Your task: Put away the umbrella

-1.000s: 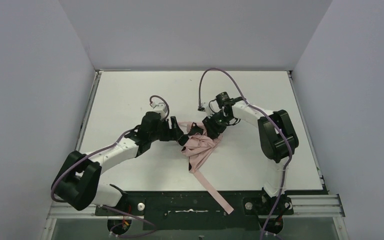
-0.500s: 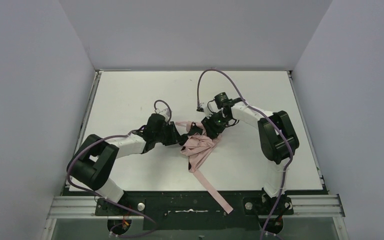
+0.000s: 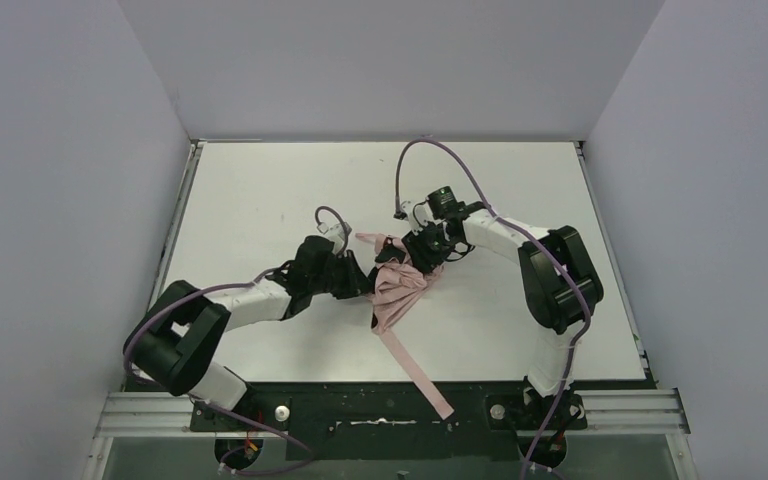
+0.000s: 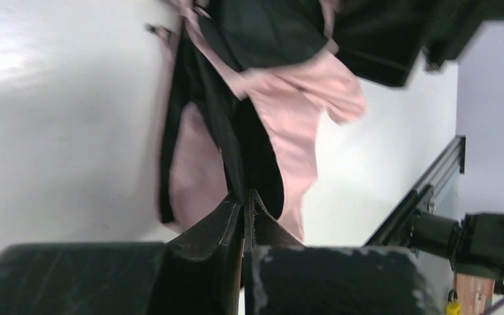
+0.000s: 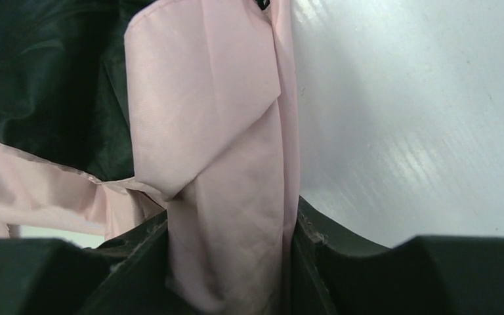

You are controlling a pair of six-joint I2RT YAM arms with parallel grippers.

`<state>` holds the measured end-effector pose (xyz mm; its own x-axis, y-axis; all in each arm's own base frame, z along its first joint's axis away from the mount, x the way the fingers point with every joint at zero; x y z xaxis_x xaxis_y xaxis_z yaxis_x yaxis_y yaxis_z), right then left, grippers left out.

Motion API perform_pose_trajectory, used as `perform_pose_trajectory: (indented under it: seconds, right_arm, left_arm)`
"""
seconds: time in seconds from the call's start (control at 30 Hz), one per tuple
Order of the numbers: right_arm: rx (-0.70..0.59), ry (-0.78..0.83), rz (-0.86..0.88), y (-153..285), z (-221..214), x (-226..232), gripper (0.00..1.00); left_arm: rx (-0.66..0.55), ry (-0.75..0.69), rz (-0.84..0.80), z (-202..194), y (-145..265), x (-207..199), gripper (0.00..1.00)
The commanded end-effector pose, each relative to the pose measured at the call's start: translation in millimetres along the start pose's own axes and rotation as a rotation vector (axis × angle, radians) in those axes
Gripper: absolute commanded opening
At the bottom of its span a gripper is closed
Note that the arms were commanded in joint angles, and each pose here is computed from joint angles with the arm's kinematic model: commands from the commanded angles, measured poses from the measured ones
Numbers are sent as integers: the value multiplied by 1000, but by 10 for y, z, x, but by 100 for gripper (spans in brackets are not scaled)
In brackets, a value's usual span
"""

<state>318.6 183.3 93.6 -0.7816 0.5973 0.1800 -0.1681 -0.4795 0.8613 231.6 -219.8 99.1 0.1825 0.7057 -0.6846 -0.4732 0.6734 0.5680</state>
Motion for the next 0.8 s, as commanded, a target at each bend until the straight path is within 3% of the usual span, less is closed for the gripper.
perform_pose_trajectory:
  seconds: [0.0,0.13,0.37,0.57,0.77]
  right_arm:
    - [-17,0,-216,27,36,-228,0]
    - [-4,5,-252,14,16,-254,0]
    - [-30,23,-312,16,41,-281,2]
    - [-37,155,-322,9,29,-250,6]
    - [-27,415,-322,-18,-24,-114,4]
  left_arm:
    - [4,-44,-96,-150,192,-340,0]
    - [1,-66,-91,-299,306,-416,0]
    - [39,-60,9,-518,330,-157,0]
    - [63,-60,28,-486,353,-134,0]
    - [-35,-148,89,-141,711,-320,35]
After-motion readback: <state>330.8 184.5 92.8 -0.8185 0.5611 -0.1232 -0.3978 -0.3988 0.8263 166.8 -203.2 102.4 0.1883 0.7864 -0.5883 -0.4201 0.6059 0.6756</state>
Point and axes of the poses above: each gripper's point midway between its finger pads, its own y axis back along the fingers, its own x axis along the line the jaws close on, z = x × y, the point moved 8 cm from there along y, back along the fingers
